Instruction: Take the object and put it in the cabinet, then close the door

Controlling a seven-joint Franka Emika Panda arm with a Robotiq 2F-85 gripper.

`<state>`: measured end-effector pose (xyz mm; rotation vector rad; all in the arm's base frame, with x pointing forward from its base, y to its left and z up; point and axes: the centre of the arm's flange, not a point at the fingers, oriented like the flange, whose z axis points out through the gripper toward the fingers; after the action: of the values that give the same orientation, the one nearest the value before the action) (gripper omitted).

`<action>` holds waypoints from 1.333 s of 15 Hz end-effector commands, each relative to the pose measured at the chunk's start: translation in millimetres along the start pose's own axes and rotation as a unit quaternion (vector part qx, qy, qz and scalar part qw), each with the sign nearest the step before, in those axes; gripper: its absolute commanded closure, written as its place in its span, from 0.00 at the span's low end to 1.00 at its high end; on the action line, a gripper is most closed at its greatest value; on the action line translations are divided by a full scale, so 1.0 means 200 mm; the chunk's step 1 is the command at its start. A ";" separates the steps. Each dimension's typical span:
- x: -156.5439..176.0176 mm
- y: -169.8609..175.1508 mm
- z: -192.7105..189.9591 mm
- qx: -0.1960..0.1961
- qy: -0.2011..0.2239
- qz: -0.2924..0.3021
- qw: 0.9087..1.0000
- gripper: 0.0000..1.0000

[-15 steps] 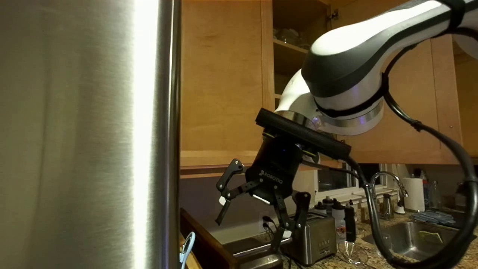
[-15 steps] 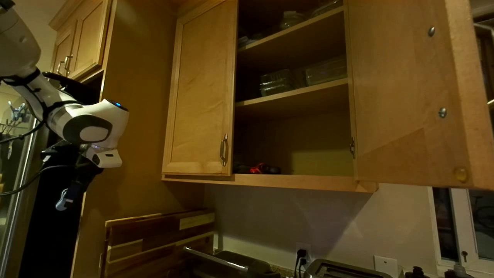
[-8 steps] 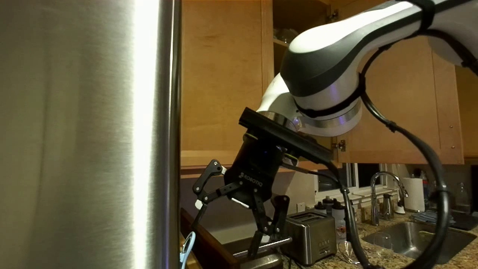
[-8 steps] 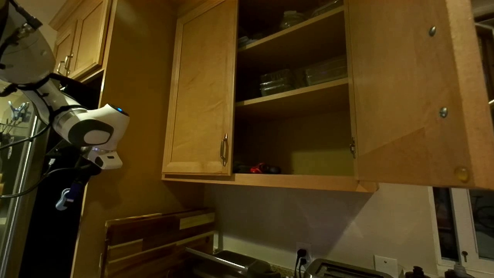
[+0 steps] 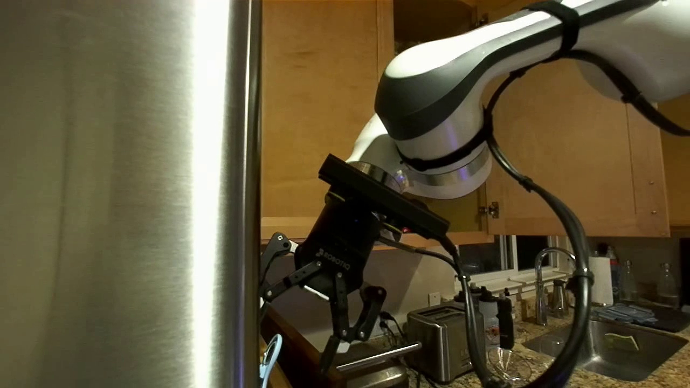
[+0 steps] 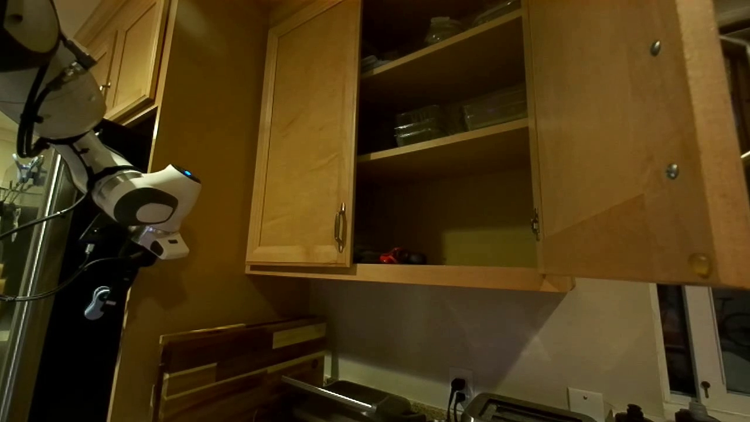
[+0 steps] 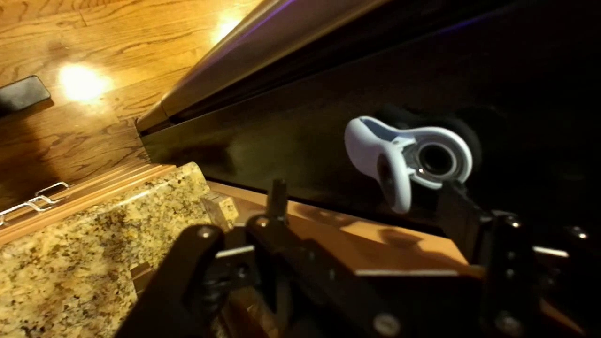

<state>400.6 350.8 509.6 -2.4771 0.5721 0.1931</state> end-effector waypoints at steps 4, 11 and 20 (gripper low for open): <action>-0.02 -0.03 0.03 0.000 -0.018 -0.008 1.000 0.67; -0.02 -0.03 0.04 -0.007 -0.022 -0.004 1.000 0.96; -0.03 0.04 -0.02 -0.015 -0.022 0.000 1.000 0.93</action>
<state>401.4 358.8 500.6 -2.4923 0.5549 0.2503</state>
